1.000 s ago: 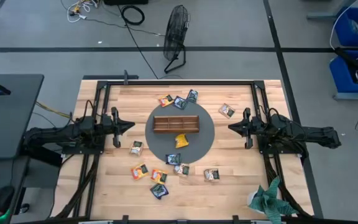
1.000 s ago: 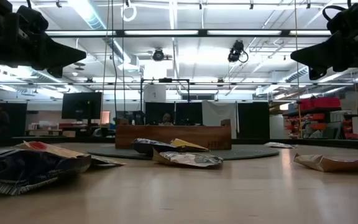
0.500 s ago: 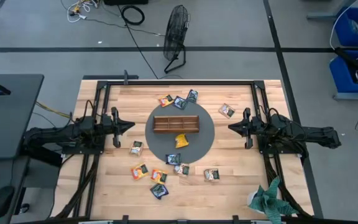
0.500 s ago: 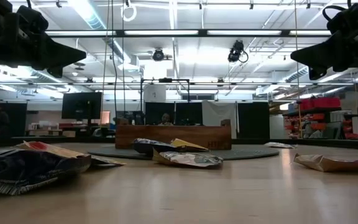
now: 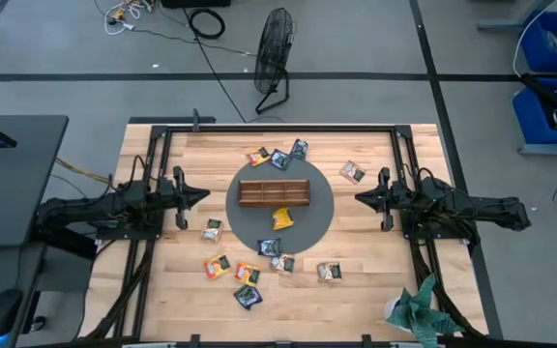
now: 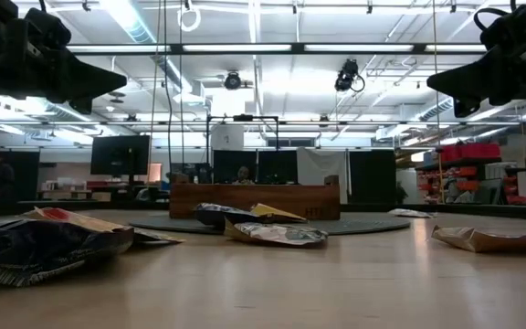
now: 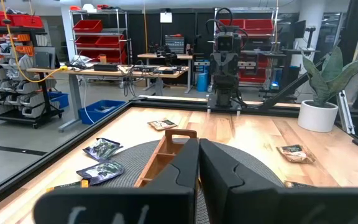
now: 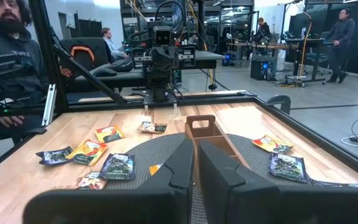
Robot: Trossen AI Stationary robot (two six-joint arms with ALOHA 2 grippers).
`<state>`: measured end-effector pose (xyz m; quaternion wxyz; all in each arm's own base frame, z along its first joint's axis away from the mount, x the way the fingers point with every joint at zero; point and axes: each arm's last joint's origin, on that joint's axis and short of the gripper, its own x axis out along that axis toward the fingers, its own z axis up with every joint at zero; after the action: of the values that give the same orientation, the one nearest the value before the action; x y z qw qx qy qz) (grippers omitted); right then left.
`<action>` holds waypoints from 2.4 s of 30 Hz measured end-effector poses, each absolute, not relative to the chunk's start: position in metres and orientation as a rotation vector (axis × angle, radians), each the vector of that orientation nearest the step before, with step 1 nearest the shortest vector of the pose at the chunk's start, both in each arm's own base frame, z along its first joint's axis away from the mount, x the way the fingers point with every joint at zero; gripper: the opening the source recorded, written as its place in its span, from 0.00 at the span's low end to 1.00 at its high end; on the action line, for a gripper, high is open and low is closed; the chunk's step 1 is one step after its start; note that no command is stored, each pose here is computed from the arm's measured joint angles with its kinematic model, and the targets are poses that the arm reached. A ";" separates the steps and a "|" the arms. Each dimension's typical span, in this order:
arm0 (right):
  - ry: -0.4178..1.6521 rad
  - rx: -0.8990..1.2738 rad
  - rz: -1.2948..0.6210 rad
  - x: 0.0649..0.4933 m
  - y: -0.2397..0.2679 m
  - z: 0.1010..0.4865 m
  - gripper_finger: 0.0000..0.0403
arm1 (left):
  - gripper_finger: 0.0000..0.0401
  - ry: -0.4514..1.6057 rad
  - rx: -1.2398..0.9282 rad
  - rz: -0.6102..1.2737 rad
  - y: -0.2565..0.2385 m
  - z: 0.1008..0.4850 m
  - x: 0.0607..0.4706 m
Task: Pick & Place Tea
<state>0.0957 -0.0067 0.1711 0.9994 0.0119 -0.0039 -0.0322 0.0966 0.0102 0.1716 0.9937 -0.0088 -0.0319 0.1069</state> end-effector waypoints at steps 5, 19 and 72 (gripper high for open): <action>-0.008 0.017 -0.071 0.096 -0.007 0.171 0.08 | 0.05 -0.064 -0.018 0.215 0.010 0.172 0.097; -0.168 0.928 -0.134 0.095 -0.010 0.179 0.08 | 0.05 -0.072 -0.018 0.216 0.010 0.172 0.097; 0.728 1.434 0.031 0.188 0.031 0.232 0.38 | 0.05 -0.479 -0.601 0.177 0.012 0.203 0.088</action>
<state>0.1876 0.0307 0.2321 0.6938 0.6420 0.3259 0.0140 0.0885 0.0120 0.2033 0.9233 -0.2927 -0.2334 0.0863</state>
